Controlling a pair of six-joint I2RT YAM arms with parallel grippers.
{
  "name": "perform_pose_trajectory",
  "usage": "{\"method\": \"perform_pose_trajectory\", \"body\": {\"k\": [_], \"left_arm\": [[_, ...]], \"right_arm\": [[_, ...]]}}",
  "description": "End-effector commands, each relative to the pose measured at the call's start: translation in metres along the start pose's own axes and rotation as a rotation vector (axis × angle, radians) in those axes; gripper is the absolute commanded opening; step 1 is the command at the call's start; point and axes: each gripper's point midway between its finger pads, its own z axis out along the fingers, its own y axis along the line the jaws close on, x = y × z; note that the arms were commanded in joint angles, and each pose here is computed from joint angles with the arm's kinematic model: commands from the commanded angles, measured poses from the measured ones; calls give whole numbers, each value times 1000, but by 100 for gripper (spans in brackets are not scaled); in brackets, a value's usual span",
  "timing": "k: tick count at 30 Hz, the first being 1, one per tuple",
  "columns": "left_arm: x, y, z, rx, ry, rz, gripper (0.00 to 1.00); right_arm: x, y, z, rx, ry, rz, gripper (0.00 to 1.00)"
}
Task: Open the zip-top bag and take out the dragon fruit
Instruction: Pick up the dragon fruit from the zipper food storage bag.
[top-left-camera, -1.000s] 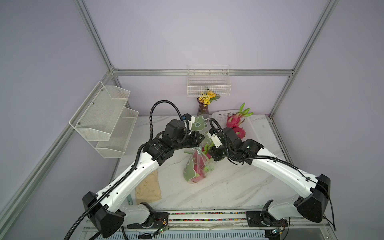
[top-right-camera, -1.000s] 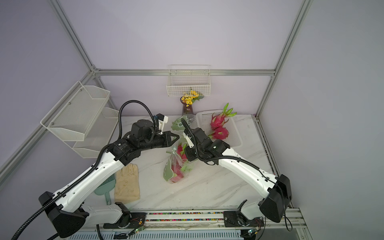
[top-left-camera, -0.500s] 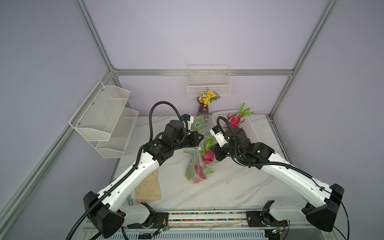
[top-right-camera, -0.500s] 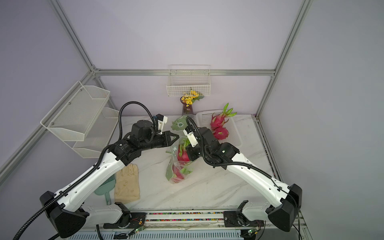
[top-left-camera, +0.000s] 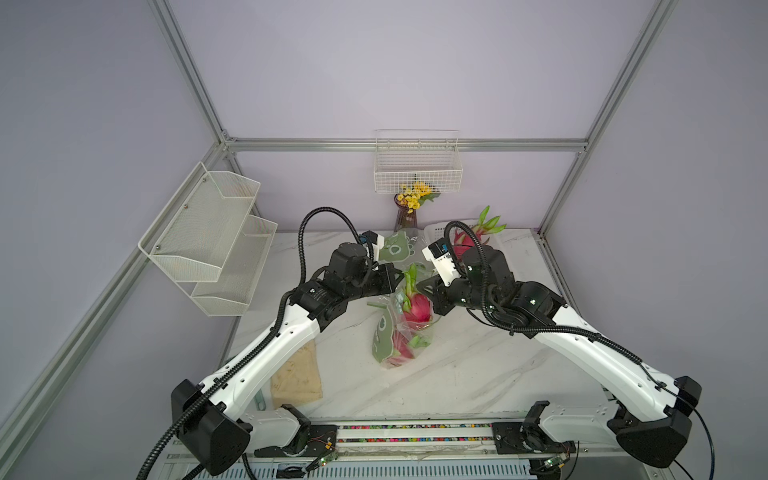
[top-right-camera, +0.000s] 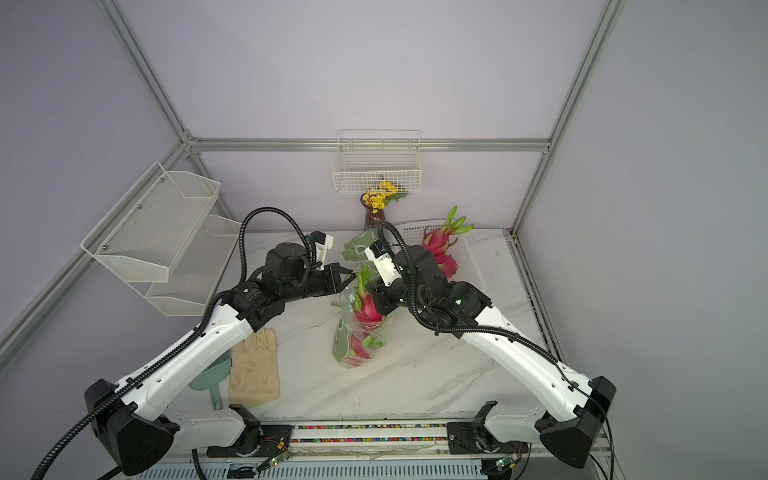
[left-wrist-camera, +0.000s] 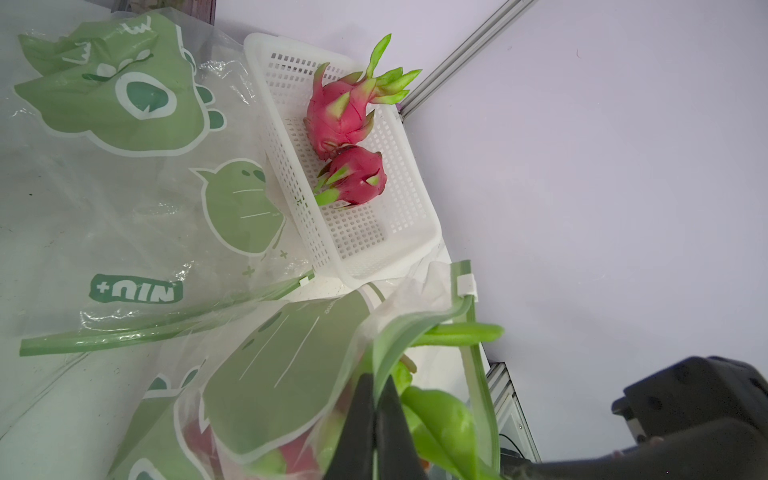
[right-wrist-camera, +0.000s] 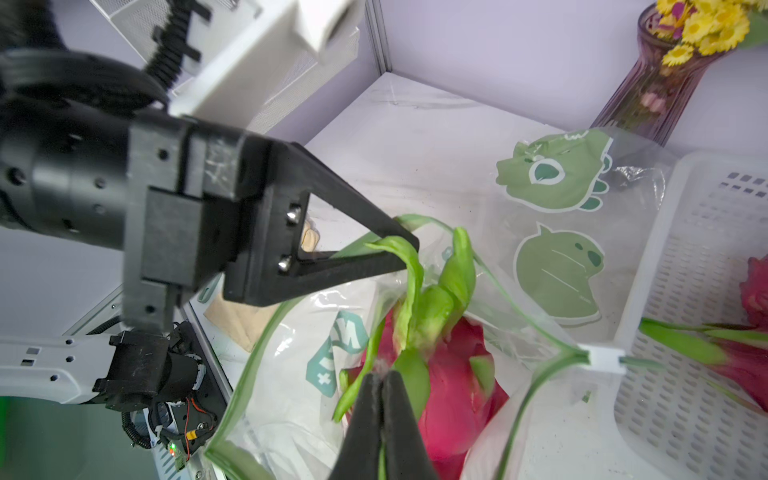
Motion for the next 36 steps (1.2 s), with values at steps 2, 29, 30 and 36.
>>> {"method": "perform_pose_trajectory", "body": {"k": [2, 29, 30, 36], "left_arm": [[-9, -2, -2, 24, -33, 1, 0], [-9, 0, 3, 46, -4, -9, 0], [-8, 0, 4, 45, -1, -11, 0], [-5, 2, 5, 43, 7, -15, 0]], "right_arm": [[-43, 13, -32, -24, -147, -68, 0], [-156, 10, -96, 152, -472, -265, 0], [-160, 8, -96, 170, -479, -274, 0], [-182, -1, -97, 241, -522, -316, 0]]}}
